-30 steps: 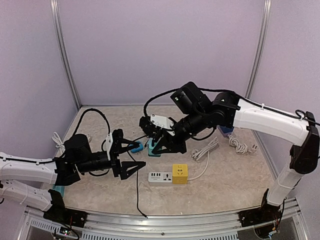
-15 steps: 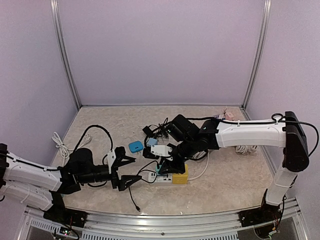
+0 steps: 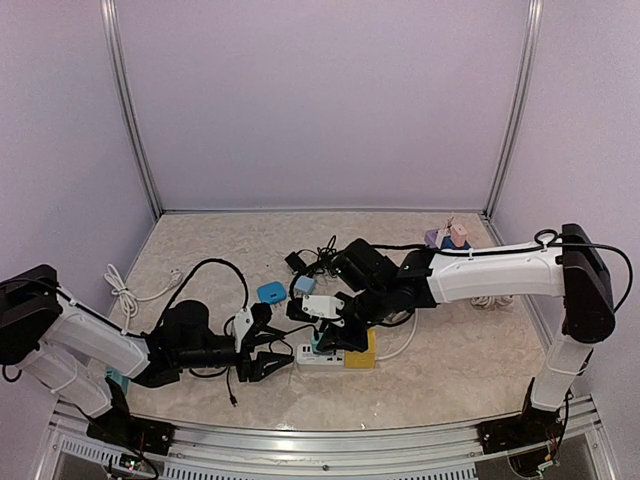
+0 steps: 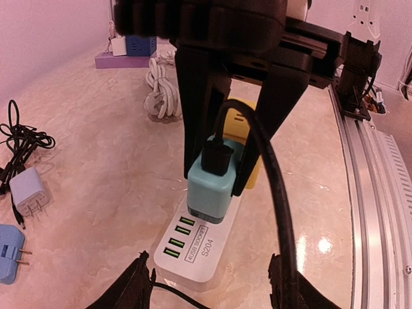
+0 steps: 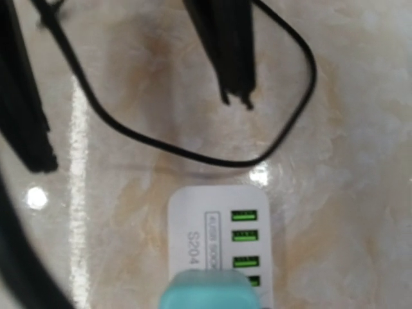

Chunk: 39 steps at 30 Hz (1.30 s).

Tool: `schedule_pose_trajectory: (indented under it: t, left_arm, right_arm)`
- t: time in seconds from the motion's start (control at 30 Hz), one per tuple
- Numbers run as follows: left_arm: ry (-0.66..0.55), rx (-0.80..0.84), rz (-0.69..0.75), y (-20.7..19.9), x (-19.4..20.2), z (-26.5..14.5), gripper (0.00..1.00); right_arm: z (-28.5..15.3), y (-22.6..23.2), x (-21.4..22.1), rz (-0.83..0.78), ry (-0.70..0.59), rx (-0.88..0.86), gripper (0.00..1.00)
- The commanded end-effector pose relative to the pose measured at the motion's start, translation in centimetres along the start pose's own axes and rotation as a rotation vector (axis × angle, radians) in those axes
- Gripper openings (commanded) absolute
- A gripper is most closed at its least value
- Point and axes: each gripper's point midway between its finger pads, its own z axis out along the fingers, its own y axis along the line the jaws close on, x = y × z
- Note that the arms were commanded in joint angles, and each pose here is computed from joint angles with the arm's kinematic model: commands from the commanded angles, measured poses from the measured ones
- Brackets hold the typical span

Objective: Insert the plug
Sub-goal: Adjust the plug.

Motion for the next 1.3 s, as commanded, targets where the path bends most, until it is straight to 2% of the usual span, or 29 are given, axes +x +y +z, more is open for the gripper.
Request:
schedule_pose_trajectory:
  t: [0.0,0.07,0.2,0.33,0.47,0.63,0.83,1.0,1.27]
  left_arm:
    - [0.02,0.034,0.083,-0.4,-1.0,1.4,0.6]
    - [0.016,0.057,0.112,-0.8,-1.3,2.0,0.61]
    - [-0.078,0.075,0.126,-0.5,-2.8,2.1,0.61]
    - [-0.059,0.14,0.119,-1.0,-1.9,3.3,0.6]
    - [-0.094,0.169,0.116,-1.3,-1.8,4.0,0.6]
    - [-0.046,0.142,0.13,-0.5,-0.5,5.3,0.57]
    - [-0.013,0.169,0.135,-0.4,0.3,6.5,0.5]
    - [0.014,0.182,0.141,-0.2,1.2,7.1,0.5]
    - [-0.023,0.209,0.125,-0.2,0.8,7.0,0.53]
  right_arm:
    - [0.1,-0.6,1.0,0.036,0.026,0.017,0.0]
    - [-0.5,-0.5,0.4,0.035,-0.013,0.019,0.0]
    - [-1.3,-0.2,-0.3,0.017,-0.06,0.023,0.0]
    - [-1.5,-0.1,-0.1,0.0,-0.056,0.014,0.0]
    - [-1.1,0.1,0.4,0.003,-0.051,0.005,0.0]
    - [-0.6,-0.3,1.9,0.012,-0.005,0.019,0.0]
    - [-1.2,0.2,1.2,0.016,-0.068,0.013,0.0]
    - [-1.7,0.0,0.7,0.016,-0.08,0.024,0.0]
    - [-3.9,0.9,-1.3,0.0,-0.2,-0.012,0.0]
